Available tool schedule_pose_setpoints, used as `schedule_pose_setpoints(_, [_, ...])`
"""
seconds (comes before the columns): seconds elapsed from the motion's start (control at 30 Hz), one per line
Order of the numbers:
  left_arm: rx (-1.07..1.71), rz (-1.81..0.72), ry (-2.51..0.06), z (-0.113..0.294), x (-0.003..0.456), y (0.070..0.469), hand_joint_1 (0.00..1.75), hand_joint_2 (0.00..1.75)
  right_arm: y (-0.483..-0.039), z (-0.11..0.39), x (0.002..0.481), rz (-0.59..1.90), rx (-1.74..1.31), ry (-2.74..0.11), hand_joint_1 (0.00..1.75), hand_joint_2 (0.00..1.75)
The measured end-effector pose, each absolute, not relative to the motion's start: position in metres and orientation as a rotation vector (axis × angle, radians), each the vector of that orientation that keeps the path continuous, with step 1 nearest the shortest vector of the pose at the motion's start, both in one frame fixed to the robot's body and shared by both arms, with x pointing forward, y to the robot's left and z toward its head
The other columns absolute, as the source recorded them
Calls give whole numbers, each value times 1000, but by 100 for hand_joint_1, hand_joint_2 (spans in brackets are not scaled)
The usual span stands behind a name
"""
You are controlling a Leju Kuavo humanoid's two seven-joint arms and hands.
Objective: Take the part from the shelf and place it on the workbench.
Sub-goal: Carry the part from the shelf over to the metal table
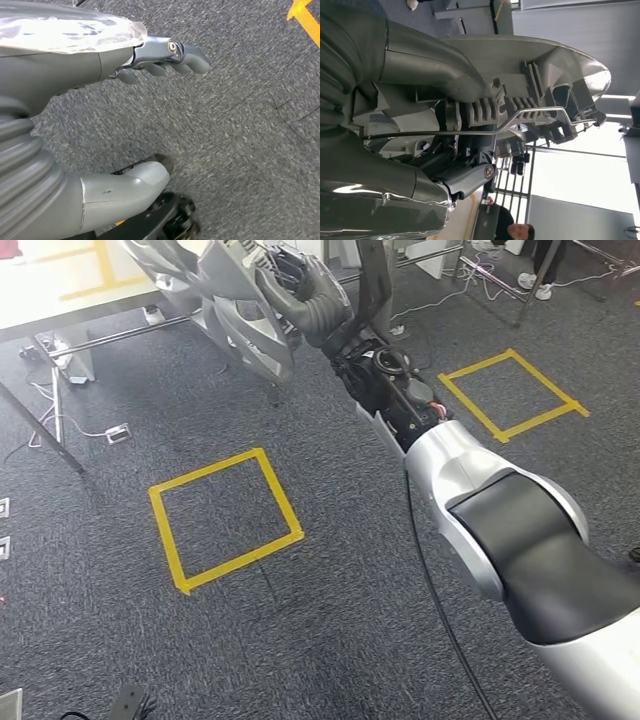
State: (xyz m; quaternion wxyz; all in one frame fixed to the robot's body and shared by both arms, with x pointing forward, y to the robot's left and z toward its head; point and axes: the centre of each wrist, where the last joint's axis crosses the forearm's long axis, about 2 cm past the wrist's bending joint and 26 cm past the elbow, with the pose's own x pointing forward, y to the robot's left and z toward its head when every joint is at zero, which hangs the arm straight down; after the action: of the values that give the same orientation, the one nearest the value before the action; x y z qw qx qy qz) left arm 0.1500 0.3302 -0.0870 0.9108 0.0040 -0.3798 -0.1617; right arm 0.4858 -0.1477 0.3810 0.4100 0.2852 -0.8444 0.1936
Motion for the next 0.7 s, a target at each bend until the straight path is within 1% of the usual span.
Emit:
schedule_pose_setpoints(0.17, [12,-333,-781,-87,149,332,0,175,-146,379,485,513,716,-2117,175,175])
schedule_pose_setpoints(0.5, [12,-333,-775,-88,146,334,0,175,-152,347,483,522,691,-2056,175,175])
schedule_pose_setpoints(0.7, [7,-333,-775,-88,146,331,0,175,-156,339,483,522,675,-2038,175,175])
